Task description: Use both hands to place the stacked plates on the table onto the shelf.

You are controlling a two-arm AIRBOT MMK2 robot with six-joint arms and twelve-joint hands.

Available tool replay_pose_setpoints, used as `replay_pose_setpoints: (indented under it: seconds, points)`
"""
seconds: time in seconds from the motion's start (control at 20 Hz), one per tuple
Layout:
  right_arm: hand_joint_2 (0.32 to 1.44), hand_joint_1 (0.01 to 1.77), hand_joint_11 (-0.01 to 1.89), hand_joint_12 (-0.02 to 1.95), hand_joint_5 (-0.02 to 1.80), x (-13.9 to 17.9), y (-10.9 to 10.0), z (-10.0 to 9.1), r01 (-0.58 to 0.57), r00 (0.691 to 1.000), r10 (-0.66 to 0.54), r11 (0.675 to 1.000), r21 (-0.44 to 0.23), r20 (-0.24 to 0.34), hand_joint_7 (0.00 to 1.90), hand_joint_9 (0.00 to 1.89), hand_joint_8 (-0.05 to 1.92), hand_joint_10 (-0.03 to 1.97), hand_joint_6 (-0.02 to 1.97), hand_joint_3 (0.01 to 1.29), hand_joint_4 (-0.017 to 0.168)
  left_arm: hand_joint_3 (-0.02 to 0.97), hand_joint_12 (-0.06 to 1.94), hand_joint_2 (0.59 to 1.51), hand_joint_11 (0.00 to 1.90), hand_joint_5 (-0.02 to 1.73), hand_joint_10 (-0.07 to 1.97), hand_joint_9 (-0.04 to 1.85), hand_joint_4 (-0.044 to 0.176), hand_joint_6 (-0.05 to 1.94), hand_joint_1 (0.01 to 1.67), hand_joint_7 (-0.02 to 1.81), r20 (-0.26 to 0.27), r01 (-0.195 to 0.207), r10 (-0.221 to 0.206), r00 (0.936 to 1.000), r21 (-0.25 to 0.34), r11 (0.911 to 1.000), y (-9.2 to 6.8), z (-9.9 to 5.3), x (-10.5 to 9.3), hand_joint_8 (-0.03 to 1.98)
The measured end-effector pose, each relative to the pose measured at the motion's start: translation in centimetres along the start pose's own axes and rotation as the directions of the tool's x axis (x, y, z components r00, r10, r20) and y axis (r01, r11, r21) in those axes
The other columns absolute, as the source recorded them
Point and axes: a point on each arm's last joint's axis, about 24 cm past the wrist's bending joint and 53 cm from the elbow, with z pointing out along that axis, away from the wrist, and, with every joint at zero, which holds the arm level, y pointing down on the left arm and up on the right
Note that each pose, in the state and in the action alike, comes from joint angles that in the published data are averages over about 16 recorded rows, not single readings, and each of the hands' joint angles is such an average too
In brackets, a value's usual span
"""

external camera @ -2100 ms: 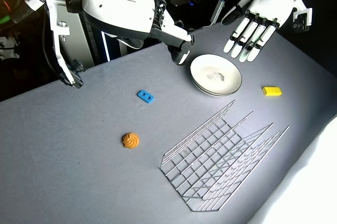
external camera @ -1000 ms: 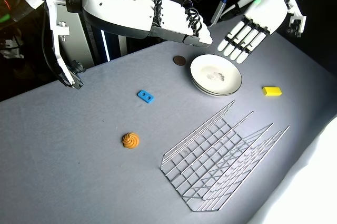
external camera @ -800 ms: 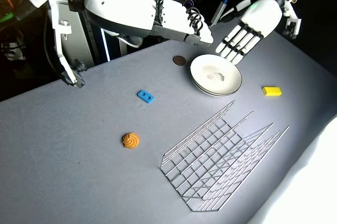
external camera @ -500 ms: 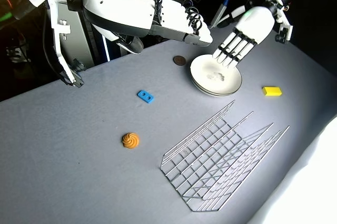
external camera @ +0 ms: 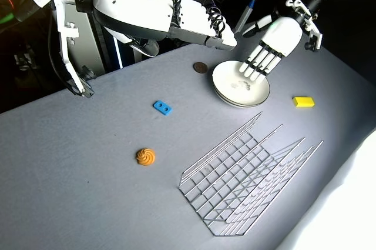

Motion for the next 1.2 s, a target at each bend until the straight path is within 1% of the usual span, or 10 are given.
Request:
replay_pose_setpoints:
  seconds: [0.35,0.65,0.85,1.05,1.2]
  points:
    - [1.05,1.0,0.02,0.01,0.02,0.1,-0.2,0.0,0.018,1.0,-0.018,1.0,0.008,-0.002,0.01,0.01,0.02,0.02,0.05,0.02,0.004,0.012,0.0,1.101,0.02,0.02,0.01,0.02,-0.002,0.0,0.02,0.01,-0.016,0.007,-0.008,0.9998,-0.027,0.9996,1.1,0.2,0.9,0.0]
    - [1.05,1.02,0.02,0.01,0.02,0.7,0.0,0.3,0.066,0.998,-0.066,0.998,0.016,-0.017,0.01,0.01,0.03,0.02,0.05,0.02,0.004,0.012,-0.02,1.103,0.02,0.03,0.01,0.01,-0.004,0.0,0.02,0.01,-0.013,0.014,-0.015,0.9998,-0.031,0.9994,1.3,0.4,1.0,0.0]
    - [1.05,1.04,0.02,0.01,0.02,1.7,0.0,0.9,0.101,0.994,-0.099,0.994,0.031,-0.041,0.01,0.01,0.03,0.02,0.05,0.02,0.004,0.012,-0.02,1.101,0.02,0.04,0.01,0.01,-0.005,0.0,0.02,0.01,-0.003,0.016,-0.016,0.9999,-0.018,0.9997,0.9,1.0,0.8,-0.01]
    - [1.04,1.09,0.02,0.01,0.03,2.7,0.1,1.8,0.128,0.99,-0.125,0.991,0.045,-0.069,0.01,0.01,0.03,0.02,0.05,0.02,0.004,0.012,-0.01,1.101,0.02,0.04,0.01,0.01,-0.005,-0.01,0.02,0.01,0.014,0.012,-0.012,0.9998,0.005,0.9999,0.1,2.1,0.1,-0.01]
    - [1.04,1.1,0.02,0.01,0.04,3.3,0.5,2.4,0.124,0.99,-0.121,0.991,0.047,-0.076,0.02,0.01,0.03,0.02,0.04,0.02,0.004,0.011,-0.01,1.102,0.02,0.05,0.01,0.01,-0.005,-0.01,0.02,0.01,0.029,0.005,-0.005,0.9996,0.023,0.9997,-0.7,3.1,-0.5,-0.01]
